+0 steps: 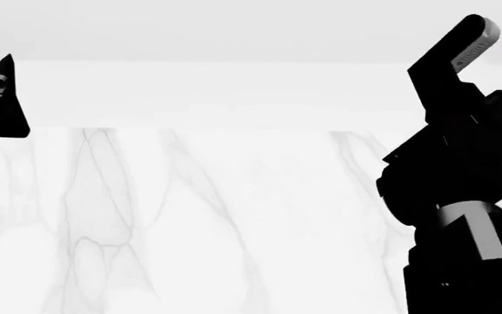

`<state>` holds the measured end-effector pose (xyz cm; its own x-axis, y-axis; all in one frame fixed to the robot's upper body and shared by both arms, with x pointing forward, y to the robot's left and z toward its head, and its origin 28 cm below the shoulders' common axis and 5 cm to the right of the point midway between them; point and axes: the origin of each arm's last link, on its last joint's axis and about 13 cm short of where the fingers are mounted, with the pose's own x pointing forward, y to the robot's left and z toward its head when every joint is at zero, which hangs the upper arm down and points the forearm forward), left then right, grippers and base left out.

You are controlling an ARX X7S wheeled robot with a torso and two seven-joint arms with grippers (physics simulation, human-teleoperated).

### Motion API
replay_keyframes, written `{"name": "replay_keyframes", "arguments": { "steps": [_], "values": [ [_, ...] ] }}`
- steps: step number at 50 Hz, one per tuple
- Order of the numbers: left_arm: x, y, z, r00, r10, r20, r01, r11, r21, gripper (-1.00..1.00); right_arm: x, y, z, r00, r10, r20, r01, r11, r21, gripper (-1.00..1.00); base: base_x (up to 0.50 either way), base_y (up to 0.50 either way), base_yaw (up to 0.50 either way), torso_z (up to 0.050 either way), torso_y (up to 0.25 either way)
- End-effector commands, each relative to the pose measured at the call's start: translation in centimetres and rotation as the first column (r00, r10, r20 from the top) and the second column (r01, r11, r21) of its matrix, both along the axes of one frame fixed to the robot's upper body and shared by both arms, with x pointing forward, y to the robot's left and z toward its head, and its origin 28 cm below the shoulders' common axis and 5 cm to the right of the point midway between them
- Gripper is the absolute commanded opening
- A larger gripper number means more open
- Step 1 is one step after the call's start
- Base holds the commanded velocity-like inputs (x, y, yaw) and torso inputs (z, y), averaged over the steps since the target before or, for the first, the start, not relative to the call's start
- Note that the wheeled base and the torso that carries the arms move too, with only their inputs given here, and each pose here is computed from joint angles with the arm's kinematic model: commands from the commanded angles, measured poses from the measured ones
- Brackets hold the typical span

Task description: Pick up the book on the left and place it on top of the shelf.

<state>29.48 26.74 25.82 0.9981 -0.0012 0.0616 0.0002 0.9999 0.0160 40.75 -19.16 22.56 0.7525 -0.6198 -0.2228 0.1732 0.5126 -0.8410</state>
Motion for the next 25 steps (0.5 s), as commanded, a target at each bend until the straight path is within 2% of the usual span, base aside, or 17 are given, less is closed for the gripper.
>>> {"name": "replay_keyframes", "arguments": {
  "steps": [1, 3, 4, 5, 7, 10, 11, 13, 15, 16, 17, 19, 20, 21, 23, 25],
  "values": [
    [0.1, -0.1, -0.1, 1.000, -0.004, -0.002, 0.004, 1.000, 0.002, 1.00, 1.1, 2.1, -0.6, 0.974, 0.183, 0.131, -0.220, 0.891, 0.396, 1.00, 0.00, 0.00, 0.00, 0.000, 0.000],
    [0.1, -0.1, 0.0, 1.000, -0.003, -0.001, 0.003, 1.000, 0.001, 1.00, 1.3, 2.3, -0.5, 0.962, 0.212, 0.175, -0.270, 0.846, 0.461, 1.00, 0.00, 0.00, 0.00, 0.000, 0.000],
    [0.1, 0.0, 0.0, 1.000, -0.002, 0.000, 0.002, 1.000, 0.001, 1.00, 1.5, 2.6, -0.4, 0.947, 0.245, 0.207, -0.319, 0.786, 0.530, 1.00, 0.00, 0.00, 0.00, 0.000, 0.000],
    [0.2, -0.1, 0.0, 1.000, -0.002, 0.001, 0.002, 1.000, 0.001, 1.00, 1.6, 2.7, -0.3, 0.939, 0.259, 0.225, -0.341, 0.772, 0.536, 1.00, 0.00, 0.00, 0.00, 0.000, 0.000],
    [0.2, -0.1, 0.0, 1.000, -0.005, 0.002, 0.005, 1.000, 0.000, 1.00, 1.8, 2.9, -0.3, 0.919, 0.292, 0.266, -0.394, 0.720, 0.572, 1.00, 0.00, 0.00, 0.00, 0.000, 0.000],
    [0.2, -0.1, 0.0, 1.000, -0.005, 0.002, 0.005, 1.000, -0.001, 1.00, 1.9, 3.1, -0.5, 0.898, 0.323, 0.298, -0.439, 0.674, 0.594, 1.00, 0.00, 0.00, 0.00, 0.000, 0.000],
    [0.2, -0.1, -0.1, 1.000, -0.006, 0.002, 0.006, 1.000, -0.001, 1.00, 2.0, 3.2, -0.6, 0.885, 0.337, 0.321, -0.465, 0.646, 0.605, 1.00, 0.00, 0.00, 0.00, 0.000, 0.000],
    [0.2, -0.1, -0.1, 1.000, -0.005, 0.002, 0.005, 1.000, 0.000, 1.00, 2.0, 3.2, -0.6, 0.876, 0.343, 0.339, -0.482, 0.638, 0.600, 1.00, 0.00, 0.00, 0.00, 0.000, 0.000],
    [0.2, -0.1, -0.1, 1.000, -0.004, 0.002, 0.004, 1.000, 0.000, 1.00, 2.1, 3.2, -0.4, 0.861, 0.343, 0.375, -0.508, 0.584, 0.633, 1.00, 0.00, 0.00, 0.00, 0.000, 0.000],
    [0.2, -0.1, -0.1, 1.000, -0.004, 0.002, 0.004, 1.000, -0.001, 1.00, 2.1, 3.2, -0.5, 0.856, 0.348, 0.382, -0.517, 0.591, 0.619, 1.00, 0.00, 0.00, 0.00, 0.000, 0.000],
    [0.2, -0.1, -0.1, 1.000, -0.004, 0.002, 0.004, 1.000, -0.001, 1.00, 2.2, 3.3, -0.6, 0.847, 0.361, 0.390, -0.532, 0.568, 0.628, 1.00, 0.00, 0.00, 0.00, 0.000, 0.000],
    [0.2, -0.1, -0.1, 1.000, -0.006, 0.002, 0.006, 1.000, -0.001, 1.00, 2.2, 3.4, -0.7, 0.838, 0.369, 0.403, -0.546, 0.568, 0.616, 1.00, 0.00, 0.00, 0.00, 0.000, 0.000],
    [0.3, -0.2, -0.1, 1.000, -0.007, 0.002, 0.007, 1.000, -0.001, 1.00, 2.2, 3.4, -0.8, 0.832, 0.375, 0.409, -0.555, 0.543, 0.630, 1.00, 0.00, 0.00, 0.00, 0.000, 0.000],
    [0.3, -0.2, -0.2, 1.000, -0.008, 0.002, 0.008, 1.000, -0.001, 1.00, 2.2, 3.6, -0.8, 0.814, 0.390, 0.430, -0.579, 0.504, 0.641, 1.00, 0.00, 0.00, 0.00, 0.000, 0.000],
    [0.4, -0.2, -0.2, 1.000, -0.009, 0.001, 0.009, 1.000, -0.002, 1.00, 1.9, 3.7, -0.6, 0.805, 0.383, 0.453, -0.590, 0.429, 0.684, 1.00, 0.00, 0.00, 0.00, 0.000, 0.000],
    [0.4, -0.2, -0.3, 1.000, -0.010, 0.000, 0.010, 1.000, -0.002, 1.00, 1.6, 3.9, -0.7, 0.799, 0.382, 0.465, -0.600, 0.445, 0.665, 1.00, 0.00, 0.00, 0.00, 0.000, 0.000]
  ]
}}
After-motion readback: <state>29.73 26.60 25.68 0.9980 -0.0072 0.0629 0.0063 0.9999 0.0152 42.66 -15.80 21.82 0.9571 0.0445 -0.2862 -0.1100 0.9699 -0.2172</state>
